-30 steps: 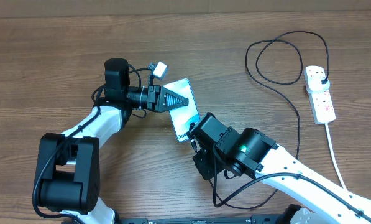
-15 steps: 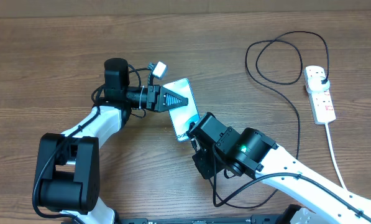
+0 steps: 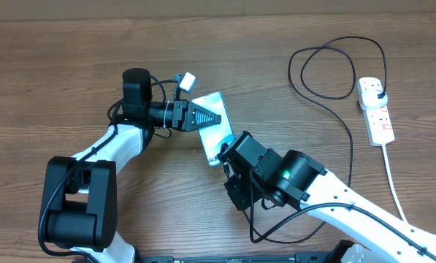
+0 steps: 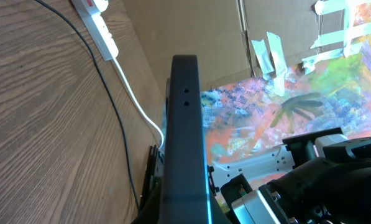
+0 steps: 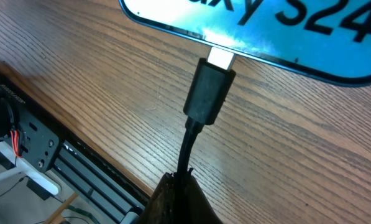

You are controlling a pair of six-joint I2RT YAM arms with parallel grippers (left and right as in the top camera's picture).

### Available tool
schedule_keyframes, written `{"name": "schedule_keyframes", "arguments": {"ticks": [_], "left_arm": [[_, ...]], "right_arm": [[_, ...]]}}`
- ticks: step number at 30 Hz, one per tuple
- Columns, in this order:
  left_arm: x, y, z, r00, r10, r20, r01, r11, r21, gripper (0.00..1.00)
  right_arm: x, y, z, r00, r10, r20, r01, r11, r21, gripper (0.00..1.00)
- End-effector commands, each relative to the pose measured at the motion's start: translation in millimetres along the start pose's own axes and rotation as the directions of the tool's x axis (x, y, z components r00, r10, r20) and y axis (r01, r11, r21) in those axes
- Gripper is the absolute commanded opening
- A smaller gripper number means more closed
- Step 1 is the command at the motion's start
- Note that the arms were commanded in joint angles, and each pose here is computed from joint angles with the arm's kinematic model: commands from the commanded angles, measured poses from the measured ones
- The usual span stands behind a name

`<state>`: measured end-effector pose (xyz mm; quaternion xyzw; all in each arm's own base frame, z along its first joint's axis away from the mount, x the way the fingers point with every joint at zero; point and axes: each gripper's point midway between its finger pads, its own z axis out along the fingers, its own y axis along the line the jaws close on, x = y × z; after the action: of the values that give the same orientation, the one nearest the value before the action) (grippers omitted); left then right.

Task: Plug charger to phone and switch on socket

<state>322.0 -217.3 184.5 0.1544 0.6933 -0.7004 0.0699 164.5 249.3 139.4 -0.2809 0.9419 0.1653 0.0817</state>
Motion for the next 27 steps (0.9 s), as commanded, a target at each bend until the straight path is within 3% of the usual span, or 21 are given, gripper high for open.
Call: {"name": "schedule_keyframes", "arguments": {"ticks": [1, 12, 24, 27], "left_arm": [[3, -1, -2, 1.000, 0.019, -0.013, -0.019, 1.000, 0.019, 0.04], [3, -1, -2, 1.000, 0.026, -0.013, -0.026, 0.999, 0.019, 0.04], [3, -1, -1, 1.000, 0.026, -0.014, -0.026, 0.999, 0.020, 0.04], [3, -1, -1, 1.000, 0.026, -0.014, -0.026, 0.999, 0.020, 0.04]], "right_arm": [[-1, 2, -2, 1.000, -0.009, 0.008, 0.009, 1.000, -0.017, 0.04], [-11, -21, -3, 0.998, -0.012, 0.060, 0.005, 0.993, 0.120, 0.04], [-32, -14, -5, 0.989, -0.025, 0.145, 0.012, 0.996, 0.094, 0.04], [-29, -15, -5, 0.990, -0.024, 0.135, 0.011, 0.995, 0.096, 0.10]]}}
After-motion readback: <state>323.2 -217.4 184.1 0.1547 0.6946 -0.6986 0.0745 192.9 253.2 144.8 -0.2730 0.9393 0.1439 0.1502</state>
